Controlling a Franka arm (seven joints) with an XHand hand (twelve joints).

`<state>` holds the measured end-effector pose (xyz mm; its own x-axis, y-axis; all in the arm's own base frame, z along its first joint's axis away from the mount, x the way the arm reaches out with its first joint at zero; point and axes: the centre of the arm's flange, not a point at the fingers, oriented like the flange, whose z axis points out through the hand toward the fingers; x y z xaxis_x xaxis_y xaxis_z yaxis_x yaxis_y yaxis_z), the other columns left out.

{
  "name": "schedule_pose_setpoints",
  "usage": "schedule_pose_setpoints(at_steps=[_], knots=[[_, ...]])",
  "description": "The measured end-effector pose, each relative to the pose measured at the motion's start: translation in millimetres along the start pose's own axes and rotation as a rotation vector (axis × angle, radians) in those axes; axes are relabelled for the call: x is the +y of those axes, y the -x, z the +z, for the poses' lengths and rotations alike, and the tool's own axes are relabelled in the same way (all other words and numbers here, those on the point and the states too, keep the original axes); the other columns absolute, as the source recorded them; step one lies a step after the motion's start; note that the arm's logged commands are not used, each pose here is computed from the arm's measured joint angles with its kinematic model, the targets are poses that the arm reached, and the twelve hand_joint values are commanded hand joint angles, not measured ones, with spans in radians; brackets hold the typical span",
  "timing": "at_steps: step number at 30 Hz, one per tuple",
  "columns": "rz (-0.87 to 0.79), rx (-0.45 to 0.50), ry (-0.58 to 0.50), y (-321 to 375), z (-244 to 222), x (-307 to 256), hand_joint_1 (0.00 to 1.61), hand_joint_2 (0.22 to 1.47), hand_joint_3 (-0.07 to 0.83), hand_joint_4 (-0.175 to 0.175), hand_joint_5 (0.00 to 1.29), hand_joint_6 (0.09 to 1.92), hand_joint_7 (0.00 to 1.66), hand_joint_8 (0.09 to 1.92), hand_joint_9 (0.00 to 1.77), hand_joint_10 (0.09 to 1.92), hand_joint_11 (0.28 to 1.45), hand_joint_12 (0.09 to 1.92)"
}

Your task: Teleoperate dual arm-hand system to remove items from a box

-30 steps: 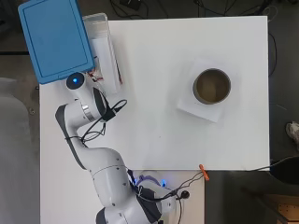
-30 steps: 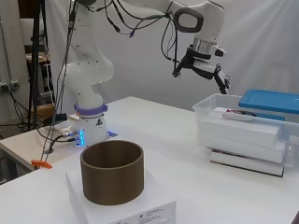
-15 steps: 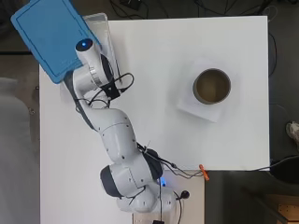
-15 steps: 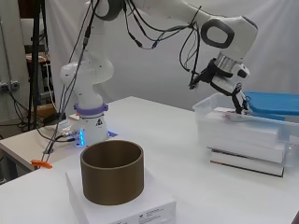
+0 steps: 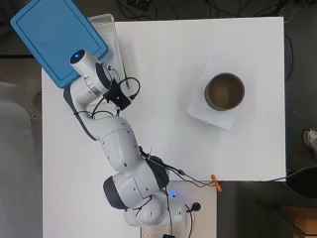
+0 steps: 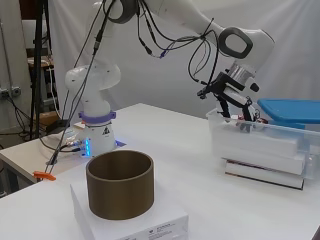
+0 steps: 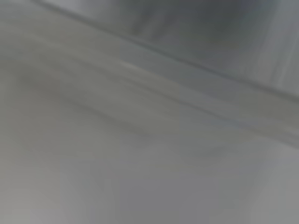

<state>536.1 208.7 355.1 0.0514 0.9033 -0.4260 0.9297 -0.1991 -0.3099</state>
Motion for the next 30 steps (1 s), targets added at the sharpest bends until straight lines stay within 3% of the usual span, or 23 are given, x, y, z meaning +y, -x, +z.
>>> schedule_pose_setpoints(at_steps=[2,4,5,7,8,10,13,18,20,21,25,26,28,29,30], knots=[[-0.025,0.069,-0.032,0.2,4.6,-4.6,1.21,1.15,-0.002,-0.046,0.78,1.27,0.93,0.92,1.08,1.01,0.67,1.09],[-0.090,0.123,-0.051,0.2,8.4,-8.0,1.18,1.18,0.007,-0.001,0.77,1.37,0.93,1.06,1.12,1.15,0.68,1.25],[-0.120,0.130,-0.049,0.3,8.9,-9.8,1.17,1.20,0.013,-0.003,0.73,1.45,0.90,1.13,1.09,1.28,0.69,1.32],[-0.155,0.127,-0.029,-1.7,4.5,-17.6,1.28,1.21,0.007,-0.115,0.67,1.51,0.81,1.15,0.94,1.40,0.68,1.39],[-0.154,0.119,-0.012,-2.7,-2.4,-24.2,1.31,1.21,0.002,-0.145,0.68,1.46,0.79,1.15,0.91,1.41,0.67,1.40],[-0.125,0.114,0.028,-1.9,-18.1,-35.2,1.33,1.22,0.003,-0.169,0.67,1.48,0.75,1.18,0.87,1.45,0.67,1.46],[-0.110,0.095,0.112,0.2,-38.9,-48.5,1.33,1.23,0.001,-0.175,0.64,1.54,0.71,1.22,0.83,1.49,0.67,1.53],[-0.140,0.206,0.212,11.5,-108.2,-86.5,1.35,1.19,-0.002,-0.175,0.76,1.30,0.76,1.16,0.90,1.38,0.65,1.51],[-0.149,0.222,0.241,13.5,-121.2,-100.2,1.34,1.18,-0.001,-0.100,0.80,1.25,0.80,1.10,0.91,1.39,0.67,1.56],[-0.154,0.225,0.256,12.9,-124.7,-106.2,1.28,1.19,0.001,-0.059,0.80,1.21,0.82,1.18,0.92,1.42,0.69,1.61],[-0.142,0.228,0.329,28.6,-137.9,-135.8,1.22,1.21,0.000,-0.160,0.83,1.02,0.83,1.48,1.00,1.72,0.77,1.76],[-0.105,0.230,0.341,46.9,-137.4,-135.2,1.21,1.20,-0.001,-0.133,0.84,1.01,0.82,1.48,0.97,1.73,0.76,1.77],[0.025,0.242,0.355,109.5,-133.6,-131.4,1.29,1.20,0.000,-0.157,0.85,1.20,0.74,1.32,0.86,1.49,0.60,1.38],[0.101,0.255,0.358,146.1,-130.6,-129.5,1.31,1.19,0.001,-0.128,0.86,1.17,0.74,1.28,0.85,1.45,0.58,1.35],[0.164,0.271,0.354,178.6,-124.3,-127.3,1.33,1.18,0.001,-0.133,0.88,1.16,0.75,1.20,0.85,1.43,0.57,1.37]])
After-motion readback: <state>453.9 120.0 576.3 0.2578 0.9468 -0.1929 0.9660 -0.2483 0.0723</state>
